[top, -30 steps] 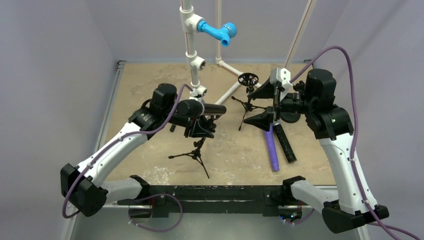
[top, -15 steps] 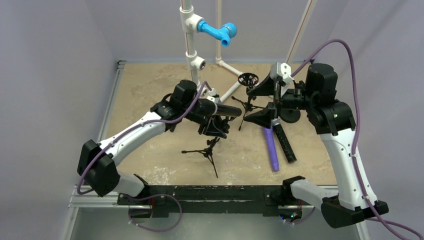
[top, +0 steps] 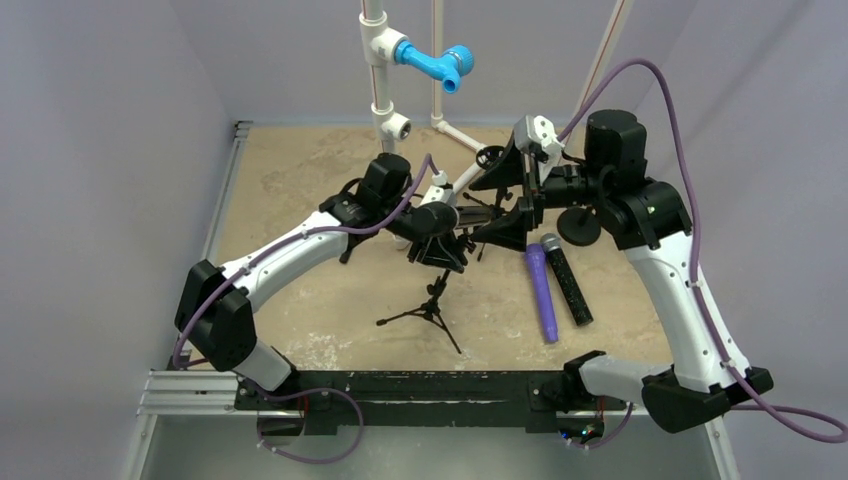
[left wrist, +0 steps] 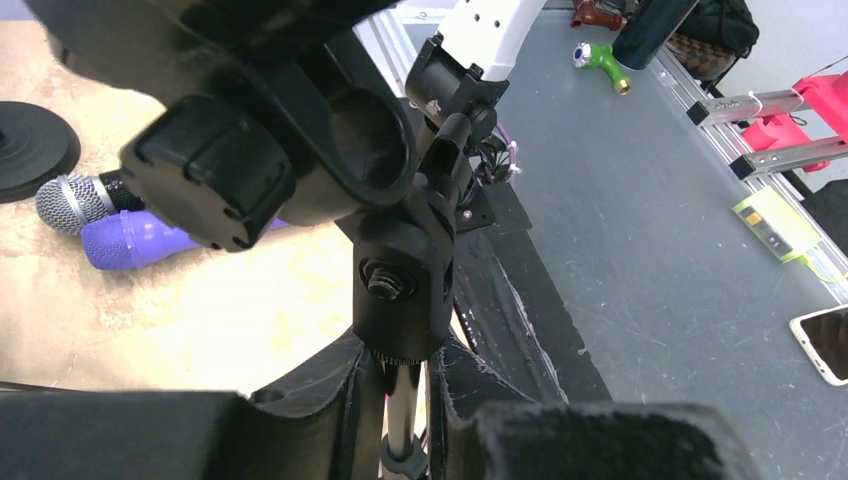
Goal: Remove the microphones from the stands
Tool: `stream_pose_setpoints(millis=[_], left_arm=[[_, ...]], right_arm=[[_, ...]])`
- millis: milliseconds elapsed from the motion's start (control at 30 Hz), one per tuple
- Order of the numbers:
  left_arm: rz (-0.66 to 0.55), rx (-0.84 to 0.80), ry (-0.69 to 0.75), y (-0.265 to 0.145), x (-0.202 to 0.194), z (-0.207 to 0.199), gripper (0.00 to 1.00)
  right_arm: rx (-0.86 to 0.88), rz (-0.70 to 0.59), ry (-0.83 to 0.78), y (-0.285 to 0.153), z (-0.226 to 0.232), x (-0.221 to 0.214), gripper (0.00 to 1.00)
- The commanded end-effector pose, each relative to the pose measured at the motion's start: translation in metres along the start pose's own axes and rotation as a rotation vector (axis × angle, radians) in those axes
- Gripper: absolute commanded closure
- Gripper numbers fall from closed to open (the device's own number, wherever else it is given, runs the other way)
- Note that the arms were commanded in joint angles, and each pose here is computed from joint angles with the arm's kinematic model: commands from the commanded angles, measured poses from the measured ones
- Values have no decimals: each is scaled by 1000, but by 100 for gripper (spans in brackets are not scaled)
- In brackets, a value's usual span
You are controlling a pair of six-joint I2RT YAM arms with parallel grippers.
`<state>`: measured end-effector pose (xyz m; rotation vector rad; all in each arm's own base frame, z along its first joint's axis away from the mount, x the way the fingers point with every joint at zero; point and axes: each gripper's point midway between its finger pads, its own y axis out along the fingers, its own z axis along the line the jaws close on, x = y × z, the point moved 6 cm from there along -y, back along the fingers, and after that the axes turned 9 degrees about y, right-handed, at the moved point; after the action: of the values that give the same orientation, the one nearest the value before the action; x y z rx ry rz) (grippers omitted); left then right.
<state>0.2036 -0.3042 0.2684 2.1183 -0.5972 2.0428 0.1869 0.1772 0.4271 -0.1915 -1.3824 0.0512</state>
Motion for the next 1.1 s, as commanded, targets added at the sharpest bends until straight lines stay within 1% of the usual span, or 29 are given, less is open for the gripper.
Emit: stream_pose_setpoints(millis=[0,233,367,500,733,900,967,1067], left_arm=[[-26,-39,59,1,15,-1,100],[-20,-43,32,3,18,5,100],[-18,-43,18,5,19,8,100],[-16,-44,11,6,18,9,100],[-9,-50,-7,8,15,9,100],[1,-58,-16,8,13,7,100],[9,-56,-14,8,12,7,100],[18,-54,-20,8,10,6,100]], right_arm=[[53,-23,-65,-1,19,16,9],[99,-2,-81,8,24,12,10],[96,16,-100,11,24,8,14],[96,19,-108,12,24,8,21],[103,21,-110,16,22,8,39],[117,25,-107,19,20,6,50],[119,26,-113,19,21,6,56],[121,25,-126,18,22,7,71]])
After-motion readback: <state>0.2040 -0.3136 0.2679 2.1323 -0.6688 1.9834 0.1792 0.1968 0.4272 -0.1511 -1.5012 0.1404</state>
